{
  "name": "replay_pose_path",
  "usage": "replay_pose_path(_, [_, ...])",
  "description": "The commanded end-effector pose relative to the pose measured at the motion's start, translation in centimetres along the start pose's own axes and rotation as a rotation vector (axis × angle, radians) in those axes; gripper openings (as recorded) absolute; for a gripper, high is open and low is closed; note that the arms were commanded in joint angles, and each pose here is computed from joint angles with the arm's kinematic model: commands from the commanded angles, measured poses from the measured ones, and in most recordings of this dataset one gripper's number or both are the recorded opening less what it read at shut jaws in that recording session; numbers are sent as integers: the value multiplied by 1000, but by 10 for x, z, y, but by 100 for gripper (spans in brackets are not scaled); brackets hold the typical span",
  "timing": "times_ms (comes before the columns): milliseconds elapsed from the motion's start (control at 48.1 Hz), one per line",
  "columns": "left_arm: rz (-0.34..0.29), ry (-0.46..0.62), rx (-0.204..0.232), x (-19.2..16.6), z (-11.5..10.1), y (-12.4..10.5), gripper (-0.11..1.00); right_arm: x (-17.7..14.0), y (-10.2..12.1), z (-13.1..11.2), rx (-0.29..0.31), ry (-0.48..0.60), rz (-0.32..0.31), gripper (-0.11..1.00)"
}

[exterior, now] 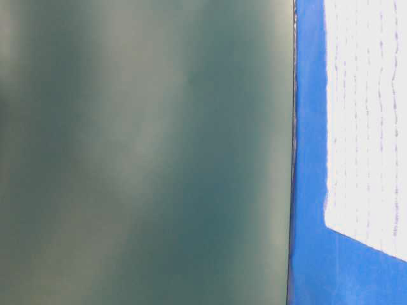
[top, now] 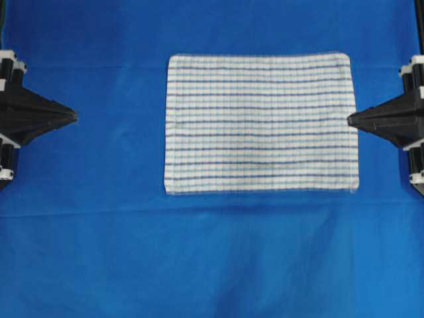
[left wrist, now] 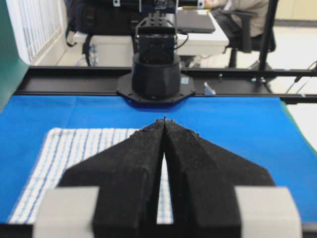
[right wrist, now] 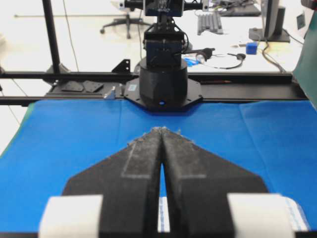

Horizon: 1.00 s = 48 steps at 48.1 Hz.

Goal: Fold the blue towel.
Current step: 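Move both grippers to the towel's far corners and grasp them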

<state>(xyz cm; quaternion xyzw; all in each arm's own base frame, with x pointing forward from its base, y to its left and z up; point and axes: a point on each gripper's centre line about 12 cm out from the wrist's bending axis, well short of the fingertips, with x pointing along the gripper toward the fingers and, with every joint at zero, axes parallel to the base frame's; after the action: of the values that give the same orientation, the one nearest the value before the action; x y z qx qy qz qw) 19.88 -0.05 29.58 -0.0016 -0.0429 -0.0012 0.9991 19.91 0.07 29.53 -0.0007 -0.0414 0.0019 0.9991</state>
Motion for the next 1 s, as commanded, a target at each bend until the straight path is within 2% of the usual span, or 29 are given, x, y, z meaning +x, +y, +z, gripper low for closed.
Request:
replay_pose_path(0, [6,25,-19,7,1,1,0,3,0,7,5,-17,1,0])
replay_pose_path(146, [24,69,0,24,-4,5,0,5,-3,9,7,26,-15,0])
replay_pose_path(333, [90,133,-5,47,-19,21,0,4,-18,1,15,100,-91,0])
replay_pose_path(437, [150,179,-20,60,-30,38,0,1,-33,-6,45,154,-166,0])
replay_pose_path(603, [228,246,-29,80,-45,63,2,-10,-65,-21,104,266,-341,1])
replay_pose_path(666, [252,274,-35,88,-52,72,10,-15,-78,-31,121,325,-411,1])
replay_pose_path(749, [295,326,-47,97,-68,88,31,-22,-92,-44,144,389,-489,4])
replay_pose_path(790, [314,351,-55,100,-76,95,44,-25,-99,-51,159,419,-526,13])
replay_pose_path(894, [358,410,-71,107,-97,113,74,-32,-115,-72,192,500,-605,46])
replay_pose_path(978, [392,447,-81,110,-113,127,90,-37,-127,-92,227,580,-662,63])
